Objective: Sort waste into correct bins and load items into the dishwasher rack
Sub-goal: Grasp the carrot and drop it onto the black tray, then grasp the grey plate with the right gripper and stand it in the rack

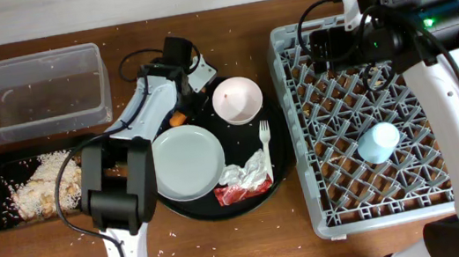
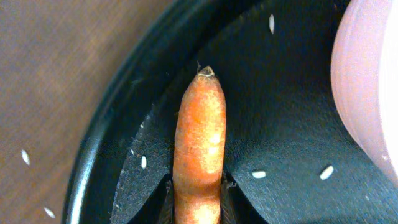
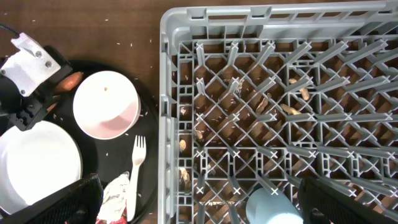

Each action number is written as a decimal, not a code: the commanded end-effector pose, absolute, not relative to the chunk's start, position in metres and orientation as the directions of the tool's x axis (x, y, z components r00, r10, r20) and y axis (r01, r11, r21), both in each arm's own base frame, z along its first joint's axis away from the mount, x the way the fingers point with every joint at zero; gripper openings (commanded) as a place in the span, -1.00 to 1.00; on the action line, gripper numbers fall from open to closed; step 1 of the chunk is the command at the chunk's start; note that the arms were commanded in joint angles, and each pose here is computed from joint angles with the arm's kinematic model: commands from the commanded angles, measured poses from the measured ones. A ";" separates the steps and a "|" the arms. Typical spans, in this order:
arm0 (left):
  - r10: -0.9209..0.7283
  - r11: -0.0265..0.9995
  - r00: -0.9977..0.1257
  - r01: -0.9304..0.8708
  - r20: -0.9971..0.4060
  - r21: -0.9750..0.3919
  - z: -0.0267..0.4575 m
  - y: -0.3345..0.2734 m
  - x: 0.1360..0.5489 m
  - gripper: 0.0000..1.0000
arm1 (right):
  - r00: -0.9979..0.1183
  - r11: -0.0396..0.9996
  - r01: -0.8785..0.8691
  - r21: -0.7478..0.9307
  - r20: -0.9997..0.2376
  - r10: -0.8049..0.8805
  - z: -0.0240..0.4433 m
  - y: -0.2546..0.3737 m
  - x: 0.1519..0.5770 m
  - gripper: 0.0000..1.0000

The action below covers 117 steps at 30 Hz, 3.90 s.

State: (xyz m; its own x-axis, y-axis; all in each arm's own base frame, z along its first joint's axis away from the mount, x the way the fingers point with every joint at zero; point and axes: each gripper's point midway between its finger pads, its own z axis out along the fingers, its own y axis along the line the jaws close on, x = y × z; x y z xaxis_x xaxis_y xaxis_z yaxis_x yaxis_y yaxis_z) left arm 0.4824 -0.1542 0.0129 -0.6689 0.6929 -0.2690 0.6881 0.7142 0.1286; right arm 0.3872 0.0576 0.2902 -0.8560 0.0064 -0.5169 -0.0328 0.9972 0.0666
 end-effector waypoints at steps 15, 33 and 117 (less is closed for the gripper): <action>0.223 0.975 -0.912 0.214 -0.344 0.065 0.252 -0.071 0.458 -0.99 | -0.854 0.998 -0.028 0.060 -0.521 0.007 0.290 0.057 0.389 0.99; -0.612 0.783 -0.779 -0.621 -0.139 0.030 0.125 0.162 0.321 -0.99 | -0.870 0.998 -0.026 0.056 -0.493 0.005 0.279 0.057 0.393 1.00; -0.371 0.920 -0.736 -0.372 -0.566 -0.120 0.185 0.095 0.387 0.94 | -0.759 0.578 0.480 -0.660 -0.643 -0.103 0.348 -0.040 0.452 -0.92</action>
